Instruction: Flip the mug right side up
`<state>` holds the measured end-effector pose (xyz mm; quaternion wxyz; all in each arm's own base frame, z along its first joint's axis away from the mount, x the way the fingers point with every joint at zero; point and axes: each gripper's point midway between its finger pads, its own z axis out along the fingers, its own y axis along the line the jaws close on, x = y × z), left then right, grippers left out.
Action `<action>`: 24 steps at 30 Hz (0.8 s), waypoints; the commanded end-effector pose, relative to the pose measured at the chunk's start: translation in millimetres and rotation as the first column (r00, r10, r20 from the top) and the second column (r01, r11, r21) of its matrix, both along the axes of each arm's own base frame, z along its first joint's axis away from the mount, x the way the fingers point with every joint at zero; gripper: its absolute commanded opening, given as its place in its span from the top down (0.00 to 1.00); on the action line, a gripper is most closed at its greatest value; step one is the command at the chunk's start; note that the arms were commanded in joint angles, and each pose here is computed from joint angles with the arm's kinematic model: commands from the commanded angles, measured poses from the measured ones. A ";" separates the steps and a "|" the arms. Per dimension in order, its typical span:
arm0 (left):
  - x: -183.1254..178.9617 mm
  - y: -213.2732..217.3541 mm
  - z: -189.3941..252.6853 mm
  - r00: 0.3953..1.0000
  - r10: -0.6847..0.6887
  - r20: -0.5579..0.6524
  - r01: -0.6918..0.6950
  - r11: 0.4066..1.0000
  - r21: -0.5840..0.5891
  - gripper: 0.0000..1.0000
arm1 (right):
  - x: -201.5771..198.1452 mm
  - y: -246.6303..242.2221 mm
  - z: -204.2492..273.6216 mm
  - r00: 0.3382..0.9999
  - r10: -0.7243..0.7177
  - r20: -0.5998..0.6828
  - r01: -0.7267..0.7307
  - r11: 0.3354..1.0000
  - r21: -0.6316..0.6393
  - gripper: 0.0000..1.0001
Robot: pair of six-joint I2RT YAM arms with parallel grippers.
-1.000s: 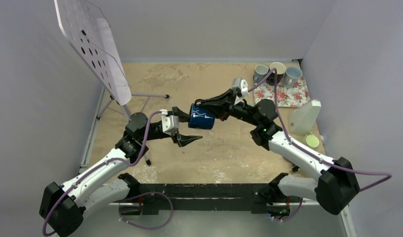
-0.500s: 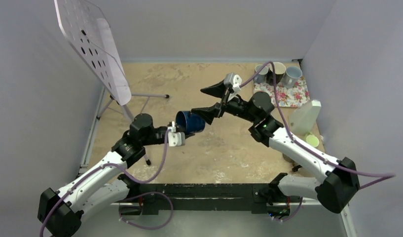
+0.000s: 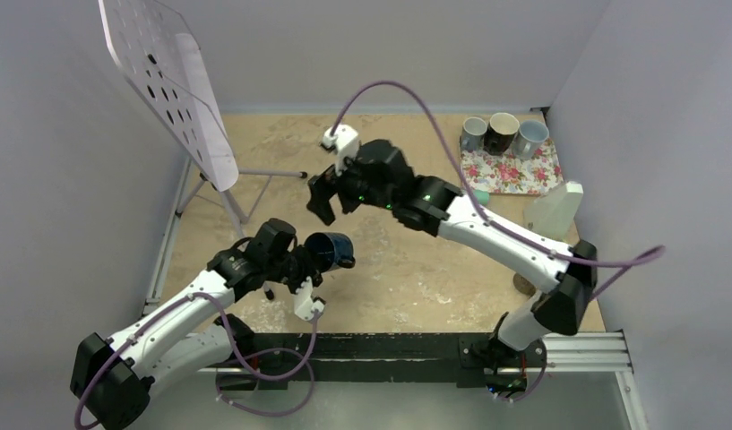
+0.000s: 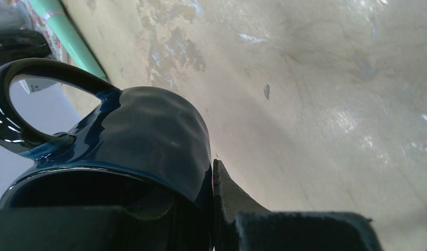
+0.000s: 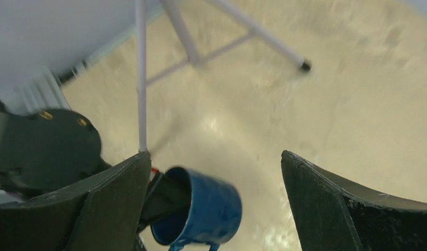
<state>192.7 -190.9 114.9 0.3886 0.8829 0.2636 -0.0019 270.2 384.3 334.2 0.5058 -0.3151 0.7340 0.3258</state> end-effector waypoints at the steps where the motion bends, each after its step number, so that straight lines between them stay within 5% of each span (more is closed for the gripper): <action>1: 18.8 -6.3 39.9 0.973 -0.105 0.206 0.099 0.994 0.041 1.00 | -25.7 -1.6 -63.3 0.988 -0.081 -0.133 0.044 0.964 -0.263 0.05; 9: 18.1 -5.1 39.0 0.979 -0.087 0.182 0.081 0.996 0.038 1.00 | -51.6 13.3 -118.3 0.981 -0.095 -0.171 0.006 0.887 -0.462 0.15; 18: 16.7 -9.3 42.9 0.979 -0.092 0.183 0.092 0.996 0.011 1.00 | -26.7 -3.2 -163.9 0.950 -0.296 -0.101 0.170 0.758 -0.629 0.29; 20: 16.5 -9.6 44.1 0.979 -0.089 0.182 0.090 0.996 0.006 1.00 | -23.0 -5.1 -170.2 0.943 -0.319 -0.098 0.186 0.747 -0.638 0.45; 24: 14.3 -8.6 44.0 0.982 -0.081 0.172 0.082 0.997 -0.004 1.00 | -11.6 -17.3 -165.7 0.916 -0.390 -0.091 0.254 0.742 -0.620 1.00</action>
